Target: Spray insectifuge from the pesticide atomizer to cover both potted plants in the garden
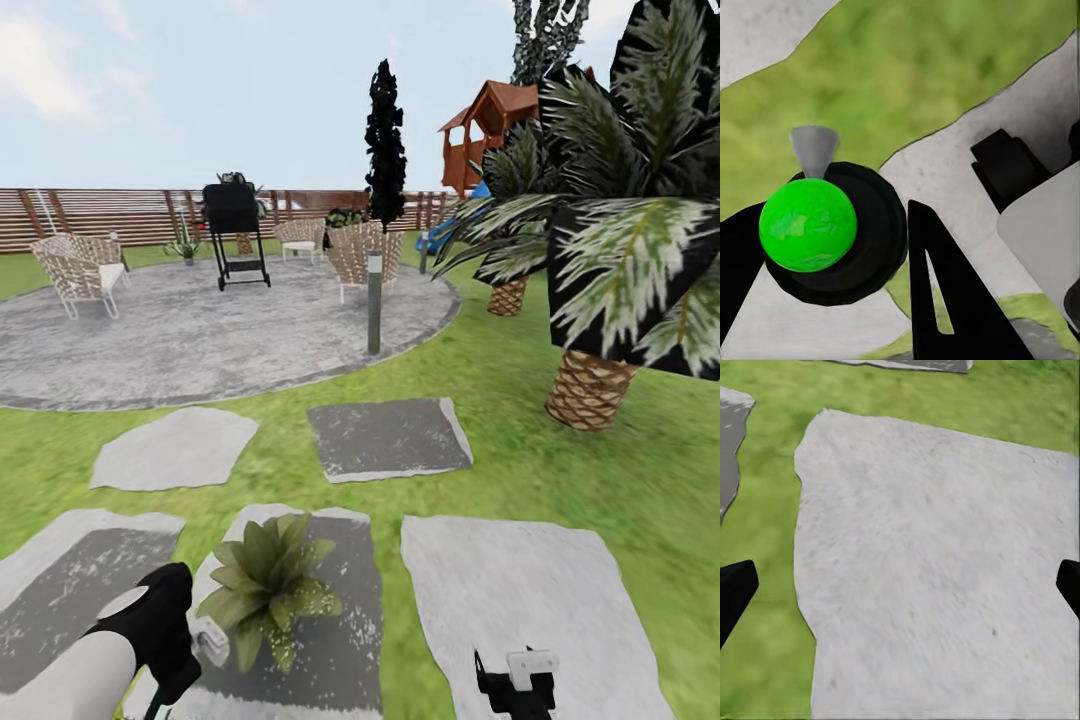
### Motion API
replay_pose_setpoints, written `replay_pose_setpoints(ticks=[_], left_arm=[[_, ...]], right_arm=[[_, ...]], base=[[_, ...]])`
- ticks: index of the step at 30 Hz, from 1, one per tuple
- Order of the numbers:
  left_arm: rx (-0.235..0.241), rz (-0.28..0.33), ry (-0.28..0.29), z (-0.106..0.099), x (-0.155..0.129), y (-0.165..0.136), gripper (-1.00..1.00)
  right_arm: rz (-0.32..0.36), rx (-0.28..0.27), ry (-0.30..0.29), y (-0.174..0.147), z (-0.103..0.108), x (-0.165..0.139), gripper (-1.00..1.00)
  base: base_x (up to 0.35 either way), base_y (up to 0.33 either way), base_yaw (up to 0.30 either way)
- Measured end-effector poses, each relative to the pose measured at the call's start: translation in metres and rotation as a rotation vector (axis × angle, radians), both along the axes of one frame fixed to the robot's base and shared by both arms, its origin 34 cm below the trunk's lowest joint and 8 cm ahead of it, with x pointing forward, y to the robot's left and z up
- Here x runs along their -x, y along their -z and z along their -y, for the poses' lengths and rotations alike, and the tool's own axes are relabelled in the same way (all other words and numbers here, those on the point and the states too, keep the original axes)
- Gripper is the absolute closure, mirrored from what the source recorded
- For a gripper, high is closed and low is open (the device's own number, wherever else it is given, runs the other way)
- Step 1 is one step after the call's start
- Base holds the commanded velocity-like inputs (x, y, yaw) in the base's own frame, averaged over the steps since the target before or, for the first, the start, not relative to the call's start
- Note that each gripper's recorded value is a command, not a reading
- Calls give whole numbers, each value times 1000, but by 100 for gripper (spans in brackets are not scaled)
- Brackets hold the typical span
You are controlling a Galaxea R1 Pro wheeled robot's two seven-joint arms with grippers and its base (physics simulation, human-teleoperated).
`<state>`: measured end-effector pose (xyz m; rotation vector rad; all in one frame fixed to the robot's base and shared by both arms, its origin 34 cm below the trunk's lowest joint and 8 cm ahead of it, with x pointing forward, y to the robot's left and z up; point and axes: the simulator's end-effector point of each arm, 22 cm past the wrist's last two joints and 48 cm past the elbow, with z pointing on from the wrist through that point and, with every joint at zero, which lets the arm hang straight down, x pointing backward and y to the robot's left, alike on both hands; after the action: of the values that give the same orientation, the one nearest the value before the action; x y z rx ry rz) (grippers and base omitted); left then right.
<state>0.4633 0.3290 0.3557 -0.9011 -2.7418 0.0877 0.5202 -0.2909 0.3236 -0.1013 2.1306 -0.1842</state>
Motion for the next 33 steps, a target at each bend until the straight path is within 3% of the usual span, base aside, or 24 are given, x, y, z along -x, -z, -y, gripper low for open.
replay_pose_setpoints(ticks=[7, 12, 15, 20, 22, 25, 29, 33], left_arm=[[4, 7, 9, 5, -3, -1, 100], [7, 107, 22, 11, -39, -20, 100], [8, 121, 23, 12, -44, -23, 100], [10, 94, 21, 11, -32, -16, 100], [8, 27, 18, 9, -4, -1, 100], [11, -20, 16, 8, 14, 8, 100], [18, -27, 17, 13, 17, 9, 100], [37, -15, 30, 30, 11, 9, 100]], right_arm=[[1, 0, 0, 0, 0, 0, -100], [1, 0, -1, -1, 0, 0, -100], [1, 0, -1, 0, 0, 0, -100], [1, 0, -1, 0, 0, 0, -100], [0, 0, -1, 0, 0, 0, -100], [1, 0, -1, 0, 0, 0, -100], [0, 0, -1, 0, 0, 0, -100], [0, 0, -1, 0, 0, 0, -100]], base=[[-72, 9, -39], [-1, 0, -1], [0, 0, 0], [0, 0, 0], [0, 0, 0], [0, 0, 0], [0, 0, 0], [0, 0, 0]])
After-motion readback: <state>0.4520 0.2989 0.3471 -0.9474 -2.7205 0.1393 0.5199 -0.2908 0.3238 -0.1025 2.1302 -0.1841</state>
